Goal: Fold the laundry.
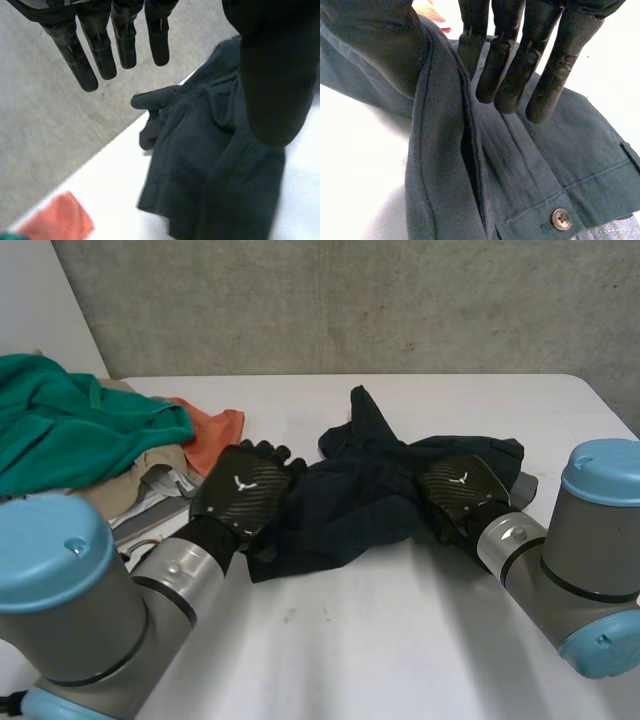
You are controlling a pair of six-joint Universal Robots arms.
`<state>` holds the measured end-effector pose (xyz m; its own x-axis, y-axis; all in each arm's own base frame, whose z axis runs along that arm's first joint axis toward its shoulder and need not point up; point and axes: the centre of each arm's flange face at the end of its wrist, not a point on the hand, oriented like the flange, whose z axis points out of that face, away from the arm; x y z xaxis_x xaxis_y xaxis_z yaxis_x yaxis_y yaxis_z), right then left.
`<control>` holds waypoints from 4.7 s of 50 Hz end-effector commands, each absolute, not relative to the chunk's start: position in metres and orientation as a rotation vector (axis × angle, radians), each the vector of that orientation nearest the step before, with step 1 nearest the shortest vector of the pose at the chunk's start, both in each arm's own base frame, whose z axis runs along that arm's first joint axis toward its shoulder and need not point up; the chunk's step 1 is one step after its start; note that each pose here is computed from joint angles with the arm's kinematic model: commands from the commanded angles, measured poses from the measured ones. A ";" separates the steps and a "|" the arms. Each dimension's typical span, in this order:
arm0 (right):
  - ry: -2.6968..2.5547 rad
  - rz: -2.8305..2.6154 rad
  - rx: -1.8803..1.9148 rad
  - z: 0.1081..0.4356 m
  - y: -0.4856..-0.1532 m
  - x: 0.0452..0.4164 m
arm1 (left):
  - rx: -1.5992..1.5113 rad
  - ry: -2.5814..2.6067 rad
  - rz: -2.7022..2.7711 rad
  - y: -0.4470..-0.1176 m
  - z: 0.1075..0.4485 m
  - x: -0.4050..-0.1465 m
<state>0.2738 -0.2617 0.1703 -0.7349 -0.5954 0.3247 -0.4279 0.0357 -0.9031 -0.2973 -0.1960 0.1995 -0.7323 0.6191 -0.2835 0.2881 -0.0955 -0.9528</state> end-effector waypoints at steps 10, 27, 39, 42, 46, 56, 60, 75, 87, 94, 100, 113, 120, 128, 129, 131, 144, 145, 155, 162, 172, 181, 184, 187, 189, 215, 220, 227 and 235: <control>2.055 -1.856 -0.934 0.222 -0.249 0.276 | -0.770 -2.212 1.783 -0.205 0.174 -0.284; 1.959 -1.922 -0.927 0.258 -0.229 0.277 | -0.842 -2.250 1.674 -0.207 0.138 -0.308; 1.962 -1.921 -0.925 0.257 -0.230 0.277 | -0.761 -2.214 1.653 -0.208 0.141 -0.318; 1.973 -1.920 -0.920 0.256 -0.232 0.275 | -0.762 -2.218 1.659 -0.211 0.139 -0.319; 2.017 -1.881 -0.943 0.250 -0.230 0.272 | -0.760 -2.206 1.681 -0.214 0.143 -0.320; 2.284 -1.625 -0.902 0.231 -0.228 0.242 | -0.744 -2.180 1.731 -0.224 0.154 -0.320; 2.344 -1.566 -0.774 0.223 -0.231 0.232 | -0.745 -2.177 1.773 -0.234 0.160 -0.318; 2.449 -1.308 -0.516 0.198 -0.199 0.212 | -0.781 -2.095 1.906 -0.253 0.185 -0.324; 2.490 -1.308 -0.532 0.161 -0.195 0.216 | -0.784 -2.090 1.902 -0.252 0.185 -0.325; 2.546 -1.364 -0.535 0.148 -0.196 0.220 | -0.788 -2.095 1.895 -0.251 0.184 -0.325; 2.520 -1.390 -0.559 0.136 -0.201 0.228 | -0.789 -2.098 1.892 -0.251 0.183 -0.324; 2.414 -1.659 -0.552 0.167 -0.228 0.230 | -0.788 -2.086 1.906 -0.242 0.201 -0.319; 2.273 -2.042 -0.935 0.254 -0.227 0.223 | -0.769 -2.037 1.950 -0.212 0.258 -0.298; 2.034 -2.490 -1.151 0.362 -0.211 0.213 | -0.710 -1.802 2.181 -0.169 0.356 -0.267; 2.010 -2.517 -1.141 0.370 -0.210 0.213 | -0.707 -1.766 2.218 -0.164 0.366 -0.264; 1.963 -2.574 -1.122 0.389 -0.207 0.211 | -0.715 -1.688 2.306 -0.154 0.387 -0.258; 2.120 -2.198 -1.327 0.344 -0.237 0.227 | -0.907 -1.856 2.166 -0.194 0.334 -0.289; 2.139 -2.164 -1.338 0.337 -0.241 0.229 | -0.925 -1.884 2.138 -0.199 0.325 -0.293; 2.231 -1.983 -1.371 0.260 -0.309 0.258 | -1.177 -2.017 2.061 -0.267 0.246 -0.336; 2.046 -2.367 -1.166 0.269 -0.359 0.275 | -1.145 -1.743 2.496 -0.337 0.273 -0.356; 1.129 -3.166 -0.556 0.388 -0.391 0.284 | -0.550 -0.952 3.147 -0.363 0.405 -0.341; 0.972 -3.214 -0.482 0.421 -0.381 0.283 | -0.410 -0.813 3.126 -0.341 0.449 -0.326; 1.068 -3.170 -0.540 0.410 -0.379 0.282 | -0.479 -0.931 3.072 -0.339 0.431 -0.325; 1.189 -3.100 -0.622 0.386 -0.380 0.283 | -0.576 -1.088 2.999 -0.339 0.395 -0.327; 1.259 -3.053 -0.676 0.369 -0.381 0.285 | -0.659 -1.218 2.929 -0.339 0.361 -0.328; 2.236 -1.956 -1.439 0.193 -0.294 0.266 | -1.327 -2.091 2.015 -0.227 0.185 -0.297; 2.329 -1.702 -1.627 0.198 -0.254 0.250 | -1.452 -2.052 1.926 -0.172 0.213 -0.288; 2.419 -1.295 -1.941 0.214 -0.193 0.206 | -1.901 -2.162 1.436 -0.102 0.208 -0.252; 2.300 -1.303 -2.001 0.225 -0.165 0.198 | -1.949 -2.071 1.428 -0.083 0.220 -0.256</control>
<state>0.2016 -0.1808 0.2184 -0.2922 -0.7502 0.5932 -0.9096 0.0265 -0.4146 -0.2476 -0.0879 0.2118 -0.2669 0.7861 -0.5575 0.8371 -0.0976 -0.5383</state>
